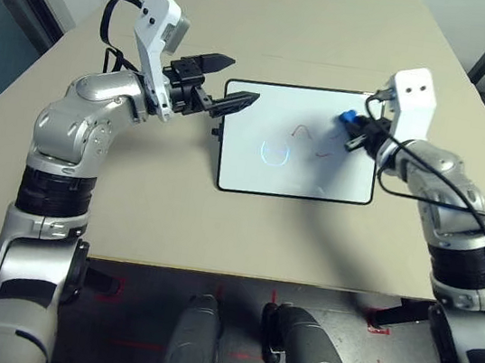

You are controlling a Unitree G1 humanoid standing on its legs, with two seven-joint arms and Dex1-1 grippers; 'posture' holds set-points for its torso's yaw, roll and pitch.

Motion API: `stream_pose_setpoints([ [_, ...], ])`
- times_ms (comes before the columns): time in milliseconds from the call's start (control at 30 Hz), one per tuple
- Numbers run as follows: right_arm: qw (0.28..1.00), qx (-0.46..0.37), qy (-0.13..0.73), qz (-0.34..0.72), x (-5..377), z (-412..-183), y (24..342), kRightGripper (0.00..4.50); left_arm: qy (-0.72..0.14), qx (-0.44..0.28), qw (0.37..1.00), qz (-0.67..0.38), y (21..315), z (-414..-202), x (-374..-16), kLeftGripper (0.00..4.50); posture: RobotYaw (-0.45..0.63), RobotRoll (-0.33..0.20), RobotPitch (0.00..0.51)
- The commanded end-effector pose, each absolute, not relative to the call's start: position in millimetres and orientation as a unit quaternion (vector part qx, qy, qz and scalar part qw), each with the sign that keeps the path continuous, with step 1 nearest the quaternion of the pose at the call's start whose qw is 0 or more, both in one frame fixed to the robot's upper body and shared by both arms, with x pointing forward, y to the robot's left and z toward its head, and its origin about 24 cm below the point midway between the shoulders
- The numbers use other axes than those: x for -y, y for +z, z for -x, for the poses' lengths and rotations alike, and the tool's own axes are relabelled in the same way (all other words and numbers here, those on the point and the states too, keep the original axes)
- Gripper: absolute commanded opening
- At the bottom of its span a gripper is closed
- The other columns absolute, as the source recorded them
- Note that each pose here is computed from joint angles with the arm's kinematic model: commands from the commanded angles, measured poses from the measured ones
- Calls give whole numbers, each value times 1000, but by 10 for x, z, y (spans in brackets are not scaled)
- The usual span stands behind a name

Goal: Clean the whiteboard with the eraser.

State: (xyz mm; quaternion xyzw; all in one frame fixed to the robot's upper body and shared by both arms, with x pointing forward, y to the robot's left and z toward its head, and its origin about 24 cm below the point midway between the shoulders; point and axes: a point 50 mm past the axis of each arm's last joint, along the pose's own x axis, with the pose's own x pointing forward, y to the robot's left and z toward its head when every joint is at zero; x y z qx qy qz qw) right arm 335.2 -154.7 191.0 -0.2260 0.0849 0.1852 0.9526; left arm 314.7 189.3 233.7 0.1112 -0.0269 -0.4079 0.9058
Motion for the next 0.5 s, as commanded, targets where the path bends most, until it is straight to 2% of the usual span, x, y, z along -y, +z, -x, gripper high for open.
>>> stream_pose_setpoints([
  [33,947,-132,203,210,1480,-3297,1692,568,-410,17,904,-116,2302,-3153,-1876,4500,10,0,124],
  [333,925,-191,274,183,1194,-3096,1487,568,-411,13,904,-115,2291,-3151,-1875,4500,6,0,133],
  [500,920,-206,281,180,1164,-3079,1432,568,-412,13,904,-113,2285,-3153,-1859,4500,6,0,134],
])
